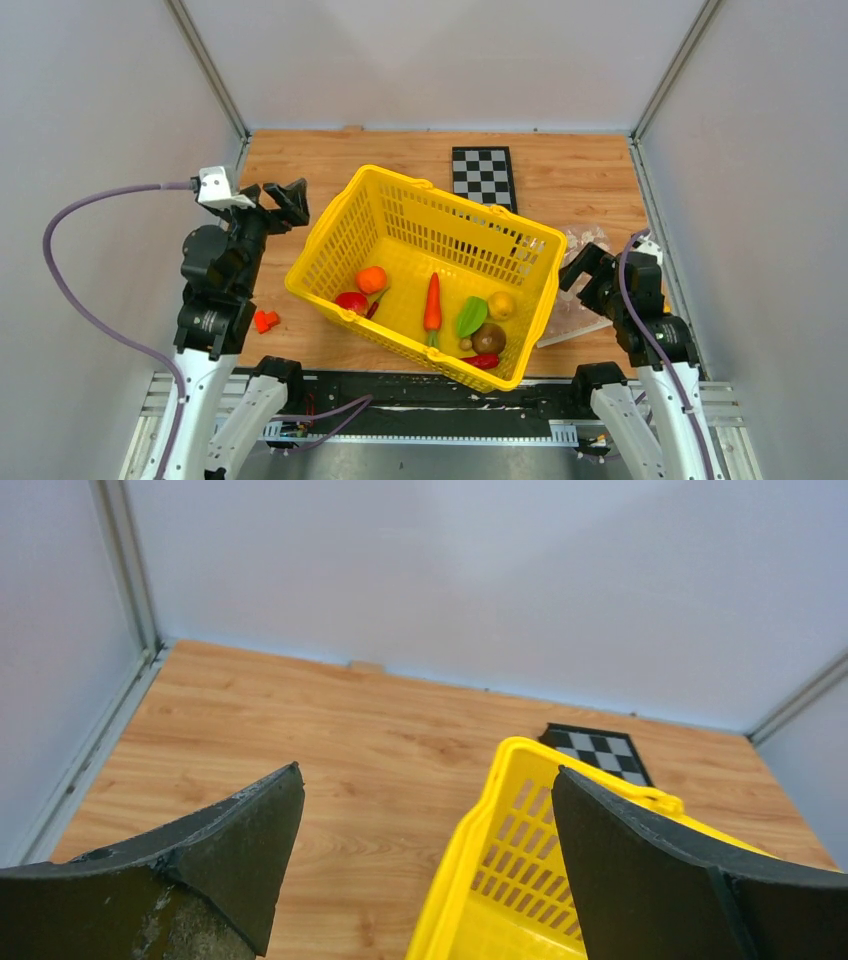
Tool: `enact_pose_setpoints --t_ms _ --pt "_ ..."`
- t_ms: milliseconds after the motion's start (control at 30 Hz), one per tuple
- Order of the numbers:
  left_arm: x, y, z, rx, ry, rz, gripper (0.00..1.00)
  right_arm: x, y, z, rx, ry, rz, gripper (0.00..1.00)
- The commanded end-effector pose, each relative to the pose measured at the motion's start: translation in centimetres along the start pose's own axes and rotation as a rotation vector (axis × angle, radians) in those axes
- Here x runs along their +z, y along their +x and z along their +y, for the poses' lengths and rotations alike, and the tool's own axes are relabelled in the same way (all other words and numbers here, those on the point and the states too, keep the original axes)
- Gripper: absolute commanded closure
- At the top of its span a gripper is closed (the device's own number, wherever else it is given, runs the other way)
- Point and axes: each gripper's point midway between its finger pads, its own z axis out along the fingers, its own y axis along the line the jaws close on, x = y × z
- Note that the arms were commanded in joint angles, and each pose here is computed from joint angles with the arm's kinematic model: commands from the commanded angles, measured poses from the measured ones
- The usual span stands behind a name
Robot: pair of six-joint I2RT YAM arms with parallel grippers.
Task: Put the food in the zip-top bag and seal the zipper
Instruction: Move the bin to the center of the board.
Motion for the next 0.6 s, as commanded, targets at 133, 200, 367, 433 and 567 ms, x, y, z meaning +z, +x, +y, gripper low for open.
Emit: enact_pose_setpoints --t_ms 133,200,367,433,567 --pt "-2.4 -2.3 -5.0 0.085 0.299 -0.044 0.00 -1.1 7.2 3.3 0.060 -0.223 0.352 0.00" --pt "-2.7 -2.3 -5.9 0.102 0.350 -0.026 0.00 -1.6 8.5 3.7 0.057 -0.267 0.414 0.00" --pt "-3.2 -1.9 -7.9 0.121 0.475 0.006 0.00 -2.9 10.7 5.6 0.074 -0.425 0.506 0.03" --pt "-3.3 -1.4 -8.7 0.112 0.528 0.033 0.00 -3.3 11.0 6.6 0.089 -0.486 0.516 0.03" --pt "-3.8 -0.1 -10.1 0.077 0.613 0.122 0.00 -3.5 10.6 9.0 0.099 -0.580 0.486 0.05"
